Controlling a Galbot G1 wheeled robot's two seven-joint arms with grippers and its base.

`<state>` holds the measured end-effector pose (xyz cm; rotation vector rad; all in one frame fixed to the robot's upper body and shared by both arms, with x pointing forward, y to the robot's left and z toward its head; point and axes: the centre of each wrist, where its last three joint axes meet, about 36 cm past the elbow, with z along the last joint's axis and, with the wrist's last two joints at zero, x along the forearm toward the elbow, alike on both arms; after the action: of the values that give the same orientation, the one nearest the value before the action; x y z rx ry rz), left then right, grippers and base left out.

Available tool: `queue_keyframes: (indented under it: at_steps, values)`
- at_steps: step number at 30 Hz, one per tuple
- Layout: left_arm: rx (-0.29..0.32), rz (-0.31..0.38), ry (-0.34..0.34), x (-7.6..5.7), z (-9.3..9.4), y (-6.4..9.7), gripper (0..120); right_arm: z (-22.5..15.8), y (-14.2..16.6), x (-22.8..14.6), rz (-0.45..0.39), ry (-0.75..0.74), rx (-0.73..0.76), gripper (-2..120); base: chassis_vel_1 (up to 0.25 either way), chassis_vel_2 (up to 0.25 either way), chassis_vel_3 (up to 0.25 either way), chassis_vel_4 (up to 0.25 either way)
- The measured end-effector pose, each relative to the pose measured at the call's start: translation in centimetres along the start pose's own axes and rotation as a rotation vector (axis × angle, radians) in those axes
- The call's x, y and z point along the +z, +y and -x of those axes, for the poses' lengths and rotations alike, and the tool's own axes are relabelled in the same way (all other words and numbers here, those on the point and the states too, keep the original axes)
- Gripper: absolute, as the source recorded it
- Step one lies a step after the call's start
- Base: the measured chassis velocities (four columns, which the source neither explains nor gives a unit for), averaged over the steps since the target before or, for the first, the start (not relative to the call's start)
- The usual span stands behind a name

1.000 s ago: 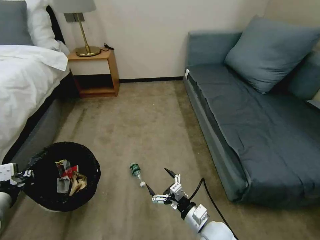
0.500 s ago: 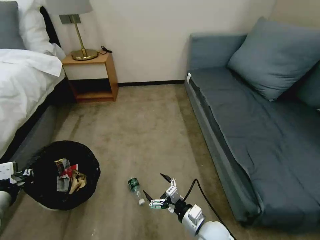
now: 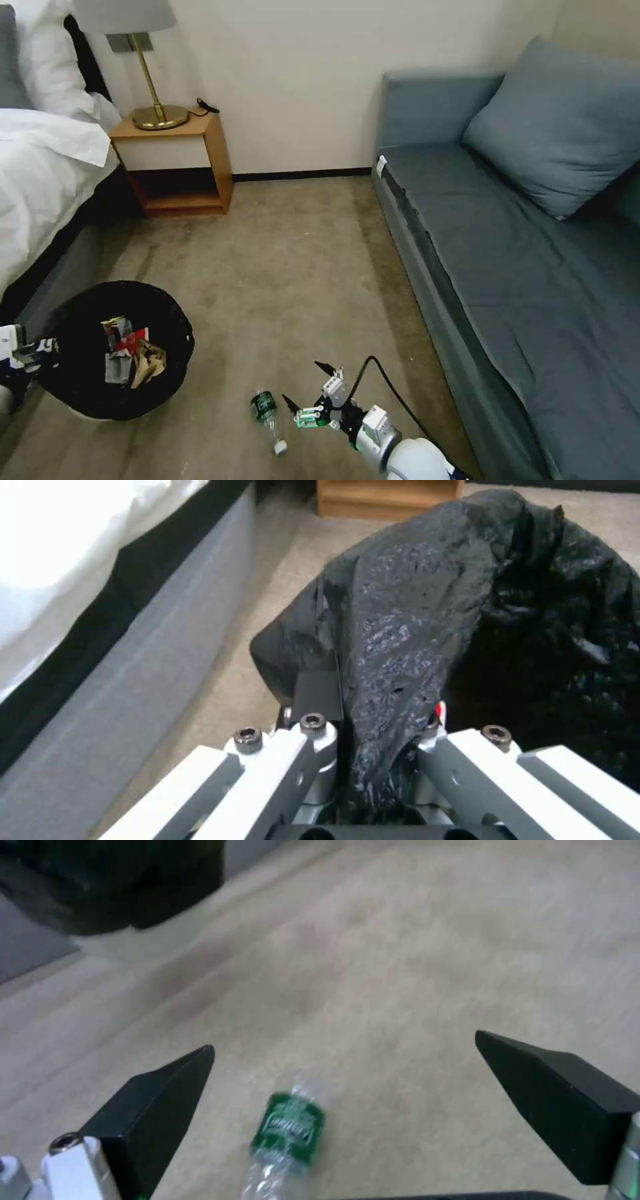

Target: Pick up the trash bin, then pick up the garbage on the floor and place it into the trash bin.

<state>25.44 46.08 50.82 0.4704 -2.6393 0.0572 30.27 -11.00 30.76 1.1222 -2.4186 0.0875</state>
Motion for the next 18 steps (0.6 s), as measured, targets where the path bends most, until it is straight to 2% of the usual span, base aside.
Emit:
queue_keyframes:
  at_steps: [4, 5, 11, 18]
  values:
    - [-0.003, 0.001, 0.006, 0.2, -0.2, 0.0, 7, 1.4, 0.3, -1.3, 0.047, 0.085, -0.036, 100, 0.0, 0.0, 0.0, 0.0]
    - [-0.003, 0.004, 0.007, 0.3, -0.3, -0.1, 7, 2.5, 0.7, -1.7, 0.065, 0.144, -0.063, 100, 0.0, 0.0, 0.0, 0.0]
    - [-0.004, 0.013, 0.011, 0.5, -0.8, -0.4, 7, 7.0, 1.5, -2.1, 0.05, 0.307, -0.103, 100, 0.0, 0.0, 0.0, 0.0]
    - [-0.01, 0.011, 0.014, 1.0, -1.1, -0.6, 7, 11.2, 0.7, -3.1, 0.022, 0.393, -0.103, 100, 0.0, 0.0, 0.0, 0.0]
